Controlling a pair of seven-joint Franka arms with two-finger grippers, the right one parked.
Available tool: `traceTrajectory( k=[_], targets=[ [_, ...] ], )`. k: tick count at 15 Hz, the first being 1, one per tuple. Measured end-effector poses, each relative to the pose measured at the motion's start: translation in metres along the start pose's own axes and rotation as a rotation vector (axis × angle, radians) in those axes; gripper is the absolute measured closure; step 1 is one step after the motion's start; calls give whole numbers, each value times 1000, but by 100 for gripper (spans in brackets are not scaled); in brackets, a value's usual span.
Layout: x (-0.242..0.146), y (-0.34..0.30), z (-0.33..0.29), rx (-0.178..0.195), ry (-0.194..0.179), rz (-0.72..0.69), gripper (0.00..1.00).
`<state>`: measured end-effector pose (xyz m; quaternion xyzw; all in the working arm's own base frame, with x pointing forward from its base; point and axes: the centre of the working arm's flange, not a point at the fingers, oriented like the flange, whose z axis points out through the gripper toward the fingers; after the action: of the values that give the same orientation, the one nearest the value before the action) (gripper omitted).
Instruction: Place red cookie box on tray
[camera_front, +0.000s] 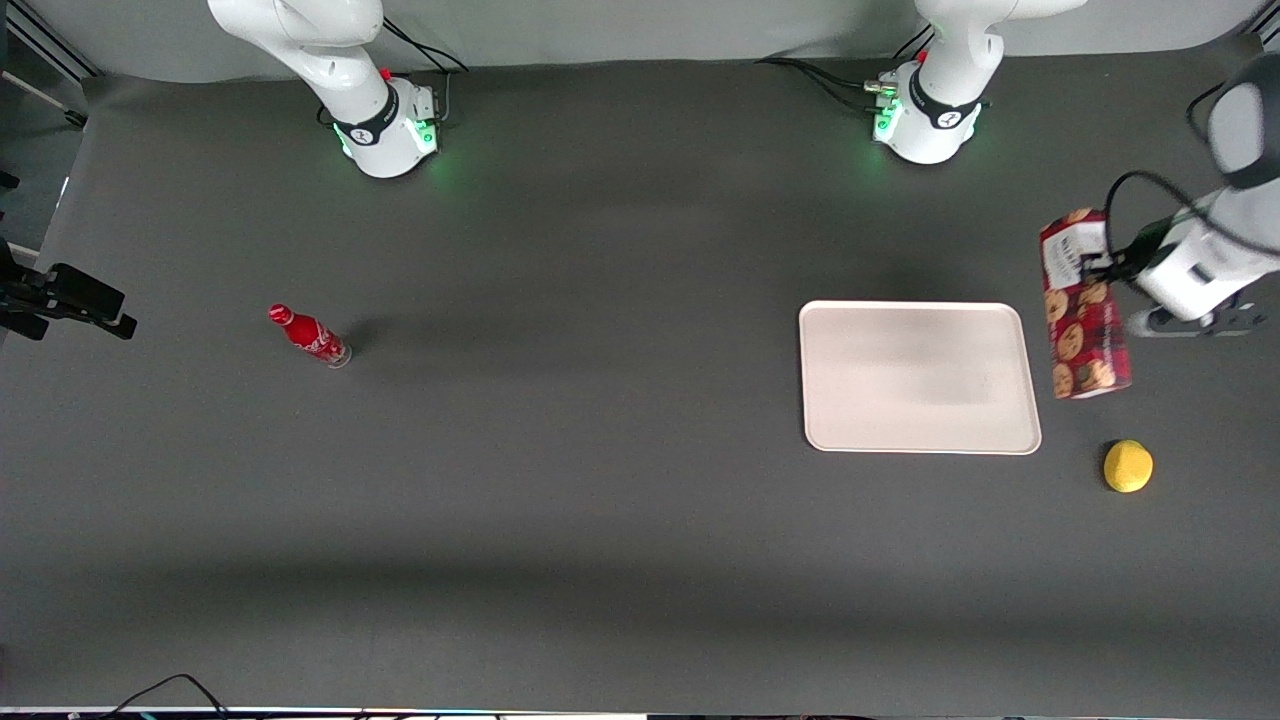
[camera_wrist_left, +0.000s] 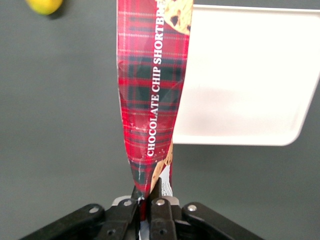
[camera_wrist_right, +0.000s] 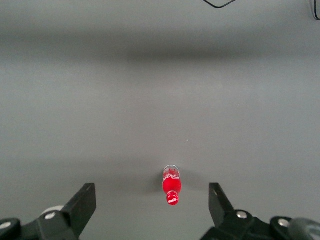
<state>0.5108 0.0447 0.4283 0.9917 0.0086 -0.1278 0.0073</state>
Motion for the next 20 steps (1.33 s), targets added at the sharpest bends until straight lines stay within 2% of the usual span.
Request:
traceTrajectory(
  k=[3, 5, 8, 11, 15, 16, 18, 20],
  targets=[
    [45, -2, 76, 3, -20, -1, 93],
    [66, -6, 116, 5, -20, -4, 93],
    [76, -7, 149, 7, -3, -5, 93],
    [72, -8, 155, 7, -6, -5, 92],
    [71, -8, 147, 8, 11, 0, 54],
    [71, -8, 137, 7, 6, 0, 44],
    [71, -8, 87, 5, -27, -1, 23],
    [66, -8, 6, 3, -24, -2, 4]
  ],
)
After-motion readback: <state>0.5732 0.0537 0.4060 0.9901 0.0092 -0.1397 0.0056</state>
